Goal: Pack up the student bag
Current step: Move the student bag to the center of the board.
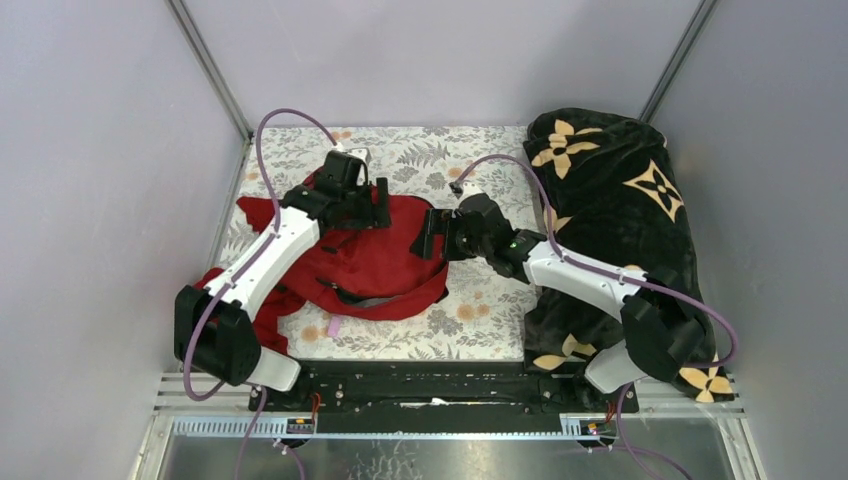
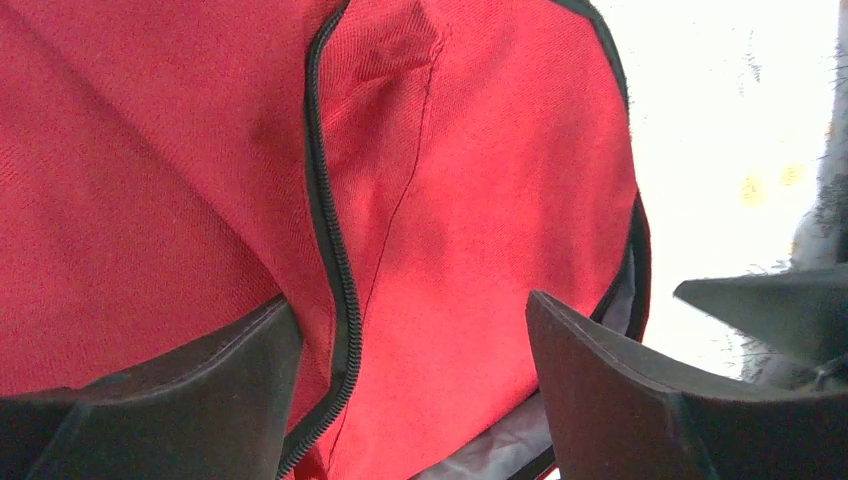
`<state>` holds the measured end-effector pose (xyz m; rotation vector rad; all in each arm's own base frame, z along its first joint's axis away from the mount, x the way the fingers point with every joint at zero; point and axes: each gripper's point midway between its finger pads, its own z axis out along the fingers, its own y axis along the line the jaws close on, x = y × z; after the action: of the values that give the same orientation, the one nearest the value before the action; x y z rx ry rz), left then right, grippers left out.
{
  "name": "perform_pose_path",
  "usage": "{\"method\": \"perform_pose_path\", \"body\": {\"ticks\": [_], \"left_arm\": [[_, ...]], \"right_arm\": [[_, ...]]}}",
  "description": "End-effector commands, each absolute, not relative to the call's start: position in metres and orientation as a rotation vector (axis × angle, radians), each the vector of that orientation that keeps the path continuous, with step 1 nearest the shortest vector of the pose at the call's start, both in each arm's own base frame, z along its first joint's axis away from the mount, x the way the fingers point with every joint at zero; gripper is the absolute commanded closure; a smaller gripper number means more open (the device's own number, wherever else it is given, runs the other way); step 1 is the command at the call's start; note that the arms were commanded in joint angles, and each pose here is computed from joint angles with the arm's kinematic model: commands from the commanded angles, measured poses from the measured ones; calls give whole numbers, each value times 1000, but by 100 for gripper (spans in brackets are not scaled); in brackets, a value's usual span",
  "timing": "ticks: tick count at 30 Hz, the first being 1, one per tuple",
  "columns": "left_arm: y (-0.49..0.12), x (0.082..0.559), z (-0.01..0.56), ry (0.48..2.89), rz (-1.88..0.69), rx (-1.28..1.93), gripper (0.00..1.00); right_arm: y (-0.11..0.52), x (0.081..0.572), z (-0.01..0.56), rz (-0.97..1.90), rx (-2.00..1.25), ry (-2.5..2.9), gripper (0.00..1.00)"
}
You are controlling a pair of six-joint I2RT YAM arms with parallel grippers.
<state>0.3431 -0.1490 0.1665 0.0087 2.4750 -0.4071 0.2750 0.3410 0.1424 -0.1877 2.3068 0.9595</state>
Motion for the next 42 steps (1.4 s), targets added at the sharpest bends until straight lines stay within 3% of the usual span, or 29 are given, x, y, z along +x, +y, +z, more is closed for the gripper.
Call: {"method": "perform_pose_path", "body": {"ticks": [1, 8, 11, 15, 16, 19, 23, 29, 30, 31, 33, 35, 38, 42], "left_arm": [[-130, 330, 183, 2408, -241, -79, 13], [-79, 288, 215, 2242, -130, -359, 7], [-66, 272, 193, 2305, -53, -419, 9], [-70, 266, 150, 2407, -34, -441, 11], [-78, 268, 142, 2421, -77, -420, 12], [-111, 282, 126, 2439, -263, -291, 12], [-136, 311, 112, 2472, -329, -187, 11], [-156, 359, 141, 2414, -360, -130, 9], [-156, 360, 150, 2390, -365, -132, 9], [-153, 358, 158, 2376, -359, -139, 8], [-141, 345, 165, 2369, -308, -165, 7], [-126, 322, 169, 2381, -253, -209, 5], [-105, 278, 161, 2437, -182, -280, 2], [-79, 232, 134, 2500, -89, -433, 1]], "right_arm": [[298, 300, 132, 668, -151, 2315, 0], [319, 297, 91, 963, -1, 2510, 0], [333, 297, 84, 1080, 11, 2514, 13], [337, 314, 91, 1101, 32, 2466, 85], [330, 323, 92, 1060, 60, 2454, 97], [299, 353, 96, 980, 156, 2415, 100], [261, 397, 105, 946, 264, 2329, 100], [253, 440, 105, 910, 258, 2350, 100], [255, 440, 104, 920, 249, 2362, 99], [256, 439, 105, 933, 240, 2360, 86], [257, 435, 110, 954, 223, 2341, 47], [252, 430, 117, 928, 222, 2334, 25], [235, 424, 131, 834, 233, 2309, 7], [206, 414, 147, 714, 323, 2225, 0]]}}
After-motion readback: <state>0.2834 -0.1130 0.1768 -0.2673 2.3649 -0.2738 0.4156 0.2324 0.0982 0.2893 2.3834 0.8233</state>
